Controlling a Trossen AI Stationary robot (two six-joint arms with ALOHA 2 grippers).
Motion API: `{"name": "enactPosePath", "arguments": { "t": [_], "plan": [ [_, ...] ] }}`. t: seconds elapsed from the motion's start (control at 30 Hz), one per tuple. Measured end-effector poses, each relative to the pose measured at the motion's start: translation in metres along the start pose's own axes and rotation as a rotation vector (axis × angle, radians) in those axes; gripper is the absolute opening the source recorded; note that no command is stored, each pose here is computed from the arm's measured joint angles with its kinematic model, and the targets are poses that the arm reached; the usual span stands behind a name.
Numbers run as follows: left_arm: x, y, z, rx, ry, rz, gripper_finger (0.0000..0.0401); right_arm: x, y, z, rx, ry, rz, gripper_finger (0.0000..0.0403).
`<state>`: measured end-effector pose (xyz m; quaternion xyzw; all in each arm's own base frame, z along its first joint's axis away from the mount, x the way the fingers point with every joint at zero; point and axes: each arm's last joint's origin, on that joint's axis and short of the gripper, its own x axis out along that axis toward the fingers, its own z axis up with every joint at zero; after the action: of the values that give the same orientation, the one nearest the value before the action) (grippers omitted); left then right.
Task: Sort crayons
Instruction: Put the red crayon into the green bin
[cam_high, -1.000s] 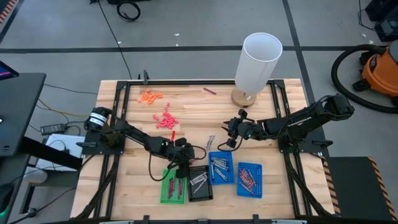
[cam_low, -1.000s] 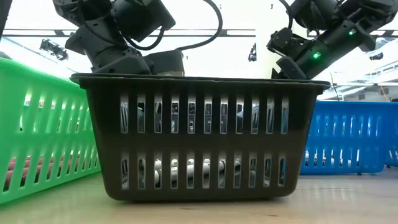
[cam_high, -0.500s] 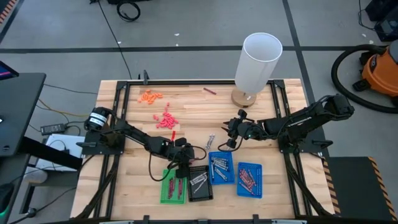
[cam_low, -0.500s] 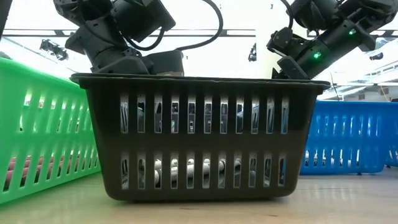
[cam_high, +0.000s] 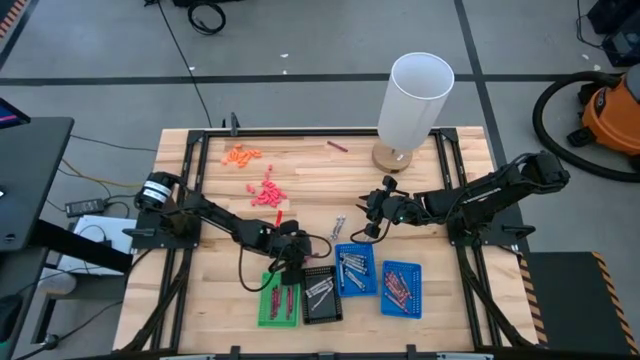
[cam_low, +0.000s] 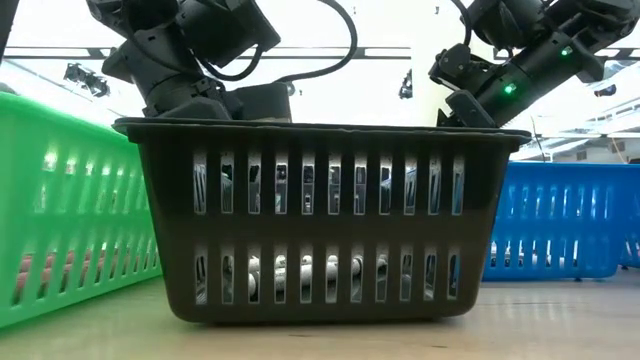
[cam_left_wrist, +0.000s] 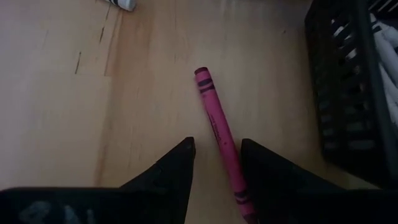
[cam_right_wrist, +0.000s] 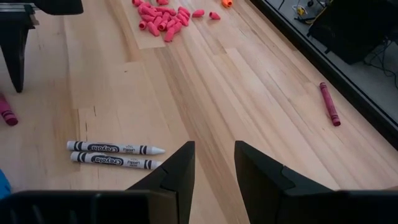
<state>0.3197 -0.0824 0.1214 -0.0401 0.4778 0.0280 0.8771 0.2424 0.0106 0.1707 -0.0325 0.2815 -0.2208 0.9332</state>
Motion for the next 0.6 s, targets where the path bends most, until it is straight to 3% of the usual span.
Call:
{"name": "enactPosePath", "arguments": {
  "t": [0.6],
  "plan": [
    [-0.0022,0.0022,-0.003,0.007,0.025,0.039,0.0148,0.0,0.0,0.0,0.0,0.0,0.0,0.0121]
  ]
}}
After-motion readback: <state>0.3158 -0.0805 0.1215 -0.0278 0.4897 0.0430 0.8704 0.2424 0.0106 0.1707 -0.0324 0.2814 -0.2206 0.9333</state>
